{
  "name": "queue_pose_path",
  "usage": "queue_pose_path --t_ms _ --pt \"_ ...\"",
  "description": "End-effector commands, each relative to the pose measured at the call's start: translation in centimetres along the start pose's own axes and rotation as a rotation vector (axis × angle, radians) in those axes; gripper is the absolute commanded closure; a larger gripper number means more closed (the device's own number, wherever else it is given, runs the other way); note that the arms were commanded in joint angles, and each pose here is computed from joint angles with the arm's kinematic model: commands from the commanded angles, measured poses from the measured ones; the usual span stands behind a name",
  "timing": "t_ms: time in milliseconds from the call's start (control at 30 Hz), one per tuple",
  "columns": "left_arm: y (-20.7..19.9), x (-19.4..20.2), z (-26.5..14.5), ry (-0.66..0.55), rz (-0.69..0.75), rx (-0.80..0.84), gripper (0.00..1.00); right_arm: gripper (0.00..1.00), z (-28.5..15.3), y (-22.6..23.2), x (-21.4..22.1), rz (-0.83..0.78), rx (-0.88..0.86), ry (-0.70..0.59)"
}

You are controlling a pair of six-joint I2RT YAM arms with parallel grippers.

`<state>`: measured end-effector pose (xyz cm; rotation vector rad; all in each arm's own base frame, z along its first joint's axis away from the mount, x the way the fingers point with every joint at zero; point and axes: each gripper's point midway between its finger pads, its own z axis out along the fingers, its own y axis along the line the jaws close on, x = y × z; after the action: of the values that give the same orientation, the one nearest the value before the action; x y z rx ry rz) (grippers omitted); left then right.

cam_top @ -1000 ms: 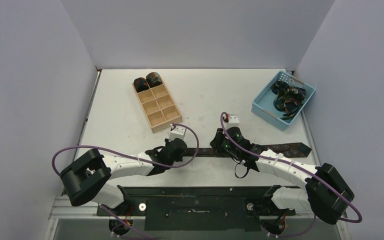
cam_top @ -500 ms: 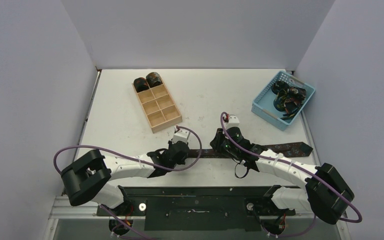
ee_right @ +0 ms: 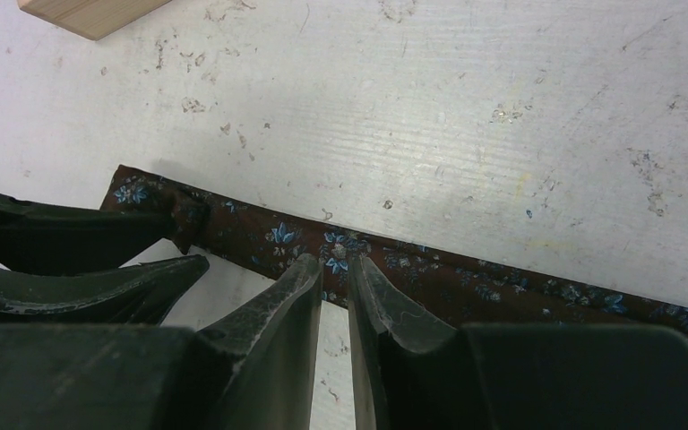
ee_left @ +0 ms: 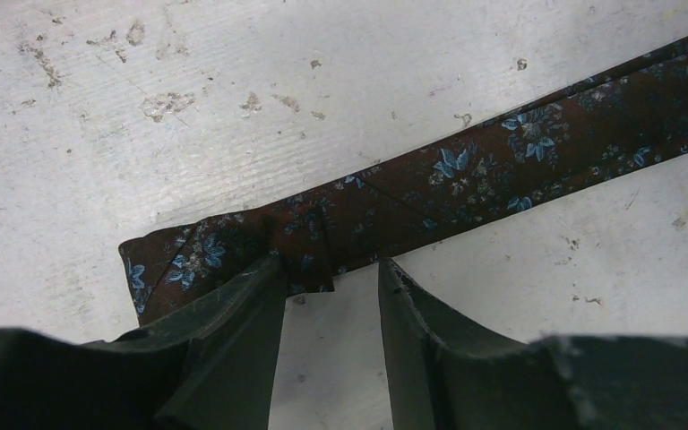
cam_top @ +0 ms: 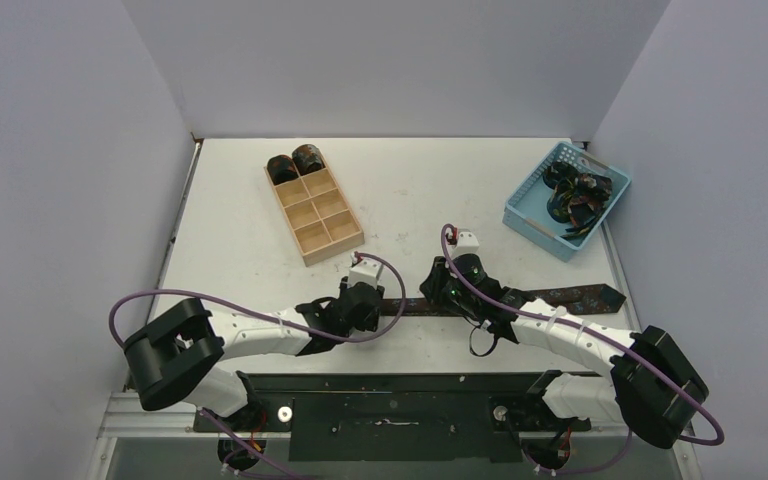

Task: Roll the ties
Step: Roll the tie at the center of the board.

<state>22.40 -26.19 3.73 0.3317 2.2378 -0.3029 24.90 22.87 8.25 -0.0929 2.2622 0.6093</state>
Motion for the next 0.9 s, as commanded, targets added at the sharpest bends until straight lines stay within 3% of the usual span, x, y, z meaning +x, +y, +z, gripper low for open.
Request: queue_pose_path --t_ms 0,233,567,733,867 --pt "-1.9 -3.1 -0.9 -0.082 -0.077 0.065 0.59 0.8 0.2 0.8 -1.3 0.022 -0.024 -0.036" --pt "-1.7 -4.3 -2.2 -0.113 -0.105 0.078 0.57 0.79 0.1 1.1 -1.4 0.022 -0.037 -0.034" --pt "0.5 -6.7 -5.7 -0.202 -0.186 0.049 0.55 0.66 -0.2 5.5 -1.5 0.031 -0.236 0.004" --pt "4.5 -7.1 -7.6 -0.283 -0.352 -0.01 0.55 0.66 0.2 9.7 -2.0 0.053 -0.362 0.026" --pt "6.7 -6.8 -7.4 -0.293 -0.536 0.063 0.55 0.77 1.8 13.0 -0.7 0.031 -0.403 0.082"
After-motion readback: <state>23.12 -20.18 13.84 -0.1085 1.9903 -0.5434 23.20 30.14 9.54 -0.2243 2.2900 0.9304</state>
